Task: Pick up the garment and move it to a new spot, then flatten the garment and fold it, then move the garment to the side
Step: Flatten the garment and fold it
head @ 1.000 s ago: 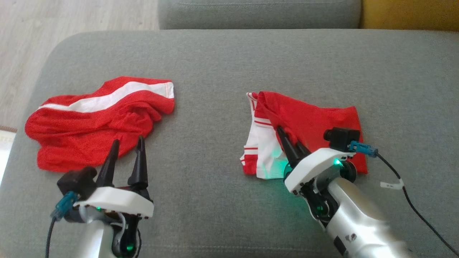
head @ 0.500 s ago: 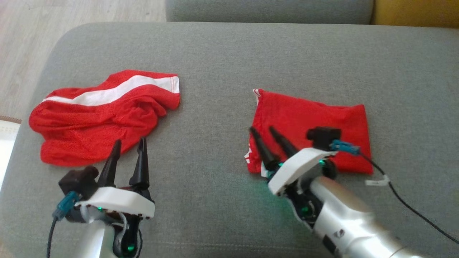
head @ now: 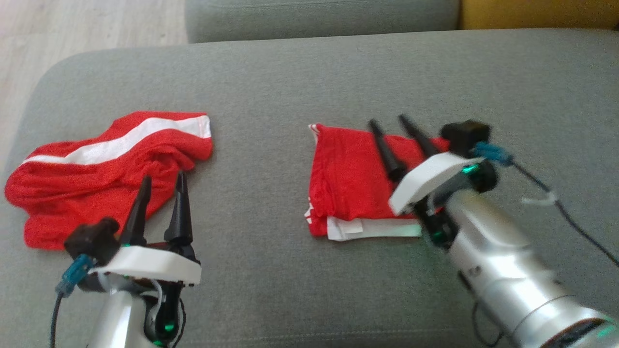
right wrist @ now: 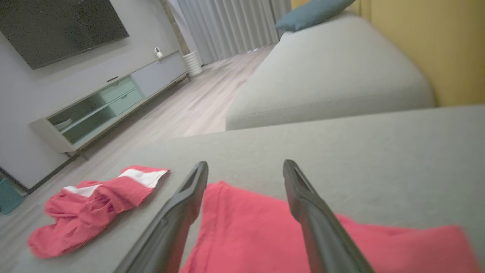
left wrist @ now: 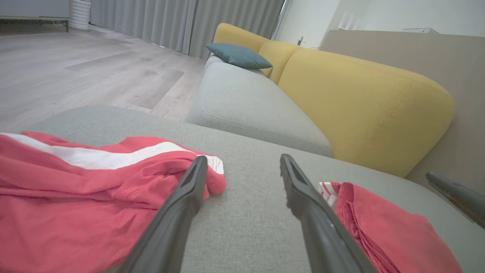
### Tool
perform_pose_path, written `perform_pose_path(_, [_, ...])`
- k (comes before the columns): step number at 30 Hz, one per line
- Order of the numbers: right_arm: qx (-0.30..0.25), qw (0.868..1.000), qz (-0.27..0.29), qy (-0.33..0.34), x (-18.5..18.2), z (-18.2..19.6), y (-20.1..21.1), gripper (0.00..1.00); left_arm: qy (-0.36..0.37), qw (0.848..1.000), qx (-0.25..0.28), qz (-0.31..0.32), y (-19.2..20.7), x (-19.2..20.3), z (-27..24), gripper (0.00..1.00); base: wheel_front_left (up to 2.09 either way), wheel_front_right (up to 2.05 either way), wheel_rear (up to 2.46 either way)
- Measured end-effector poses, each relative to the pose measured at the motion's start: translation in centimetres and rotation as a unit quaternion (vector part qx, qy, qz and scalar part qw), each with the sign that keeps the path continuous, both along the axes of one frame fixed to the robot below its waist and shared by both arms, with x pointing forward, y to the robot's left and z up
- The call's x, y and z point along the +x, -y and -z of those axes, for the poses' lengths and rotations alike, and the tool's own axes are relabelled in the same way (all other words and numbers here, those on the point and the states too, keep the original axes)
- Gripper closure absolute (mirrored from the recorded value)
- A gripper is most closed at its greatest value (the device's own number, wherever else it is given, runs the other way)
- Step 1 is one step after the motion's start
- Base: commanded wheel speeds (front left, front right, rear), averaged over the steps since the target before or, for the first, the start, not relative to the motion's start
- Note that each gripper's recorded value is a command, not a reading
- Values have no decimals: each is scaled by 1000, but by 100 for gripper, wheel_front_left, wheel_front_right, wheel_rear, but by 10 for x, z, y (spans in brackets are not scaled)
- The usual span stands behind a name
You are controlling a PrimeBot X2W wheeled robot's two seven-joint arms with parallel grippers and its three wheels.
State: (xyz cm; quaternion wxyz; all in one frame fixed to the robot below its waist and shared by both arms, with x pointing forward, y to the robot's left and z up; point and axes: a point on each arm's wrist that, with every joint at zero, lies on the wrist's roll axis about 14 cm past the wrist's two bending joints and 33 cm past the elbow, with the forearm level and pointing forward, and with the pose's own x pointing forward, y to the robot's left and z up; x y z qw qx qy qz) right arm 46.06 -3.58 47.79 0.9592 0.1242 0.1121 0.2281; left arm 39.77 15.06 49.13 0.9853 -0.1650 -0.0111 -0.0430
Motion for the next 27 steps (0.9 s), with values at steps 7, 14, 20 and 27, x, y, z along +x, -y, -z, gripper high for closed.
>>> perform_pose_path(7, [-45,989,105,99,10,-38,85,0,36,999,-5,22,17,8,-23,0,0,0,0])
perform_pose_path(14, [-89,972,179,120,-39,-21,133,0,61,997,-8,37,28,13,-39,0,0,0,0])
perform_pose_path(20, [-72,969,202,125,-57,-22,143,0,51,998,3,36,29,10,-31,0,0,0,0])
perform_pose_path(27, [-66,973,196,107,-71,-9,137,0,34,999,17,29,27,1,-20,0,0,0,0])
